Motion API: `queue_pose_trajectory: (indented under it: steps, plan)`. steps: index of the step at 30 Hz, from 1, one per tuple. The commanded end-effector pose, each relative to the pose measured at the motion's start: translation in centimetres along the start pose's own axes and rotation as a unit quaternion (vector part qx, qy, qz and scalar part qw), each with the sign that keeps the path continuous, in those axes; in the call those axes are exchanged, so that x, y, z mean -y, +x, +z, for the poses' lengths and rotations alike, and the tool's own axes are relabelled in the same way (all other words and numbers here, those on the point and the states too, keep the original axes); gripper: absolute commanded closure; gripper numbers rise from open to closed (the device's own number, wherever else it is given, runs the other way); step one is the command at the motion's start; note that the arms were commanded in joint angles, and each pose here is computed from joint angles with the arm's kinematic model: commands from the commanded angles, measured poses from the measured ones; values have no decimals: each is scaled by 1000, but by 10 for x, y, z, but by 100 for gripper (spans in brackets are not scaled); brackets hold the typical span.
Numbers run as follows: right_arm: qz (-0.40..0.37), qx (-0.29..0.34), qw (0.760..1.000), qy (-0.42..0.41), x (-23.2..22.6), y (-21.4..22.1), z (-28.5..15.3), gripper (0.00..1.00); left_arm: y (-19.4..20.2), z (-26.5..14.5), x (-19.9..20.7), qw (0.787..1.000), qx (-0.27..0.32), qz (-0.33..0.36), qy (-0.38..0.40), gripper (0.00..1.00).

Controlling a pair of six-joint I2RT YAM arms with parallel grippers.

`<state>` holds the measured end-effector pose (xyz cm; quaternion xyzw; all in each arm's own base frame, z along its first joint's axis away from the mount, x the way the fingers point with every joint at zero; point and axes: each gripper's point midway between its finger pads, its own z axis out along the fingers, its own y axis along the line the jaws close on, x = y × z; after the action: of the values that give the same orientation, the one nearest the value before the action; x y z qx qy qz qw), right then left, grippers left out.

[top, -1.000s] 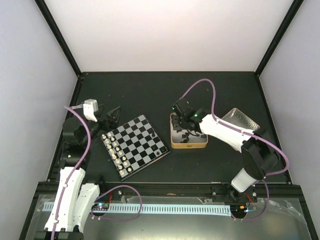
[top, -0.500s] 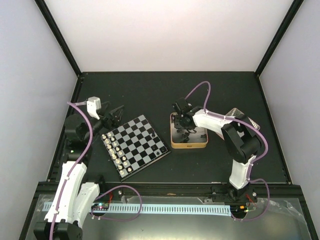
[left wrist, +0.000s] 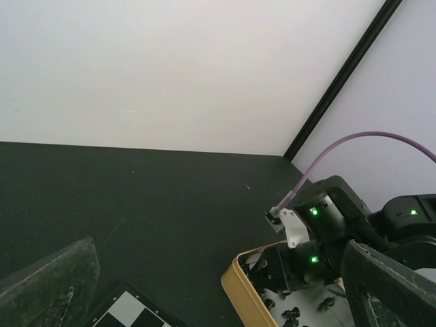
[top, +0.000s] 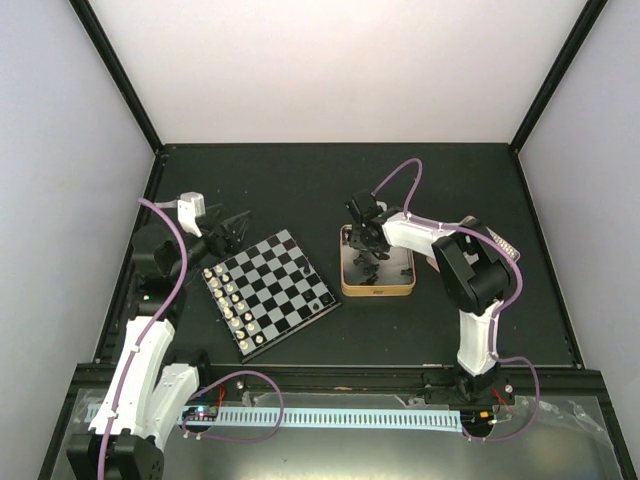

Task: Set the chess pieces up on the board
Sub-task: Pick up the chess piece from the storage box.

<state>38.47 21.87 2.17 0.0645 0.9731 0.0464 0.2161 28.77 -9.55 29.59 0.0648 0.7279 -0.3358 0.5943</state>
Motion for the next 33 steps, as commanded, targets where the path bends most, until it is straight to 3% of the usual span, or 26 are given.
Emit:
queue_pose_trajectory:
  steps: [1,9,14,17,24,33]
  plan:
    - [16,12,1000,12,4,-9,9,68,-6,0,4,1000,10,11,11,1]
    - [27,19,999,38,16,-17,16,69,-7,0,5,1000,11,5,15,1]
    - [34,29,999,28,14,-22,17,86,-8,-1,8,1000,10,2,20,1]
    - [38,34,999,13,11,-22,12,89,-7,-1,7,1000,10,0,17,1]
    - [68,35,995,-60,3,-14,-25,90,5,2,7,1000,-15,-23,3,1]
    - [160,26,970,-179,-14,-3,-77,88,56,21,31,994,-74,-81,24,1]
